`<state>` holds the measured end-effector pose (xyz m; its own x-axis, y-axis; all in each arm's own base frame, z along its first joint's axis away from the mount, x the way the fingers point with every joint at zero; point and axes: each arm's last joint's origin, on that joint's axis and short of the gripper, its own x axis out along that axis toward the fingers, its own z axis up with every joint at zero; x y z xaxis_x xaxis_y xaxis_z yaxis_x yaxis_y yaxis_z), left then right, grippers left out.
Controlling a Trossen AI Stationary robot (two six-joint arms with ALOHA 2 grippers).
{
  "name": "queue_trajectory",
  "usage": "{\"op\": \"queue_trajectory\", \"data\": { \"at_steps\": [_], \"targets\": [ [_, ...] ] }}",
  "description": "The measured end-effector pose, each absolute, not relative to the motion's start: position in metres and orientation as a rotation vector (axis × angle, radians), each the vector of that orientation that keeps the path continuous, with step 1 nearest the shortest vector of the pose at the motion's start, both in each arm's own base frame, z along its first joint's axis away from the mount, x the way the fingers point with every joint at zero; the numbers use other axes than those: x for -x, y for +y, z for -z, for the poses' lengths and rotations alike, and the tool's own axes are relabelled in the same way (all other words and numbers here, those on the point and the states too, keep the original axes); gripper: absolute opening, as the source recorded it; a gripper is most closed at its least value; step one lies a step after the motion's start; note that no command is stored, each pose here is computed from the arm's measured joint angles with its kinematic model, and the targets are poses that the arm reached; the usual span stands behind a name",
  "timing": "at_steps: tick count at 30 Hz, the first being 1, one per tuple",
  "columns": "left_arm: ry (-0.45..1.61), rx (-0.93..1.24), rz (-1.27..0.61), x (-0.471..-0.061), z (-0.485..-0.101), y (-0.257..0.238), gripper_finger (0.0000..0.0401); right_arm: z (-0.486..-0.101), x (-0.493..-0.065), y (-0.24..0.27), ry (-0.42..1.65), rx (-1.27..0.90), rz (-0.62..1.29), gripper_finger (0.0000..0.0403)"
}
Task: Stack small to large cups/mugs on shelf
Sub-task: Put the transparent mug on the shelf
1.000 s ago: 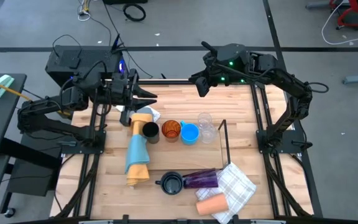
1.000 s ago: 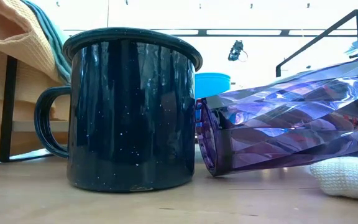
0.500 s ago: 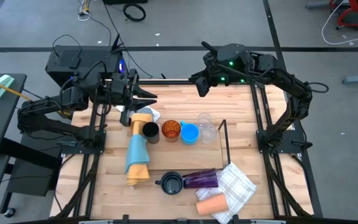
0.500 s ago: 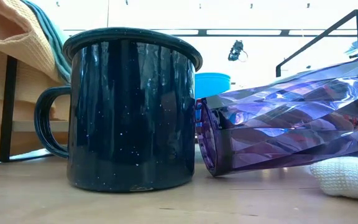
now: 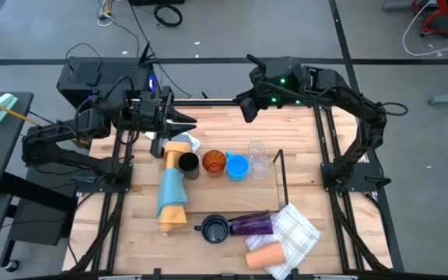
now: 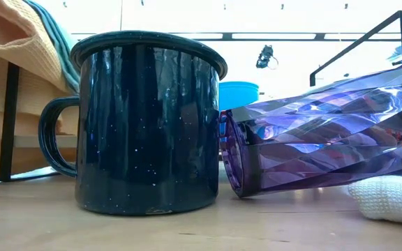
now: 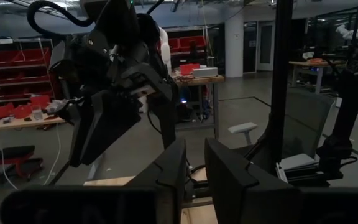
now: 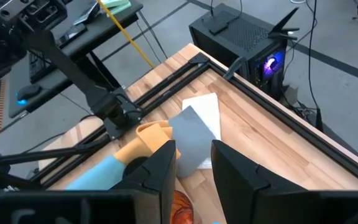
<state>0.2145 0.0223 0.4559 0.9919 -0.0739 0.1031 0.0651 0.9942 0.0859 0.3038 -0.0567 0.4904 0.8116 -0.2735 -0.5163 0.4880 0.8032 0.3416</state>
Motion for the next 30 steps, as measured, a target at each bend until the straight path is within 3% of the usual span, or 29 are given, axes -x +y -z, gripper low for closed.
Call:
{"op": "queue_trajectory", "data": {
  "at_steps": [19, 30],
  "targets": [
    [-0.105, -0.078, 0.07, -0.214, -0.456, 0.022, 0.0071, -0.477, -0.296, -0.097, 0.589, -0.437, 0.476, 0.0109],
    [-0.103, -0.079, 0.07, -0.214, -0.456, 0.022, 0.0065, -0.397, -0.319, -0.116, 0.845, -0.461, 0.402, 0.0109]
  ]
}}
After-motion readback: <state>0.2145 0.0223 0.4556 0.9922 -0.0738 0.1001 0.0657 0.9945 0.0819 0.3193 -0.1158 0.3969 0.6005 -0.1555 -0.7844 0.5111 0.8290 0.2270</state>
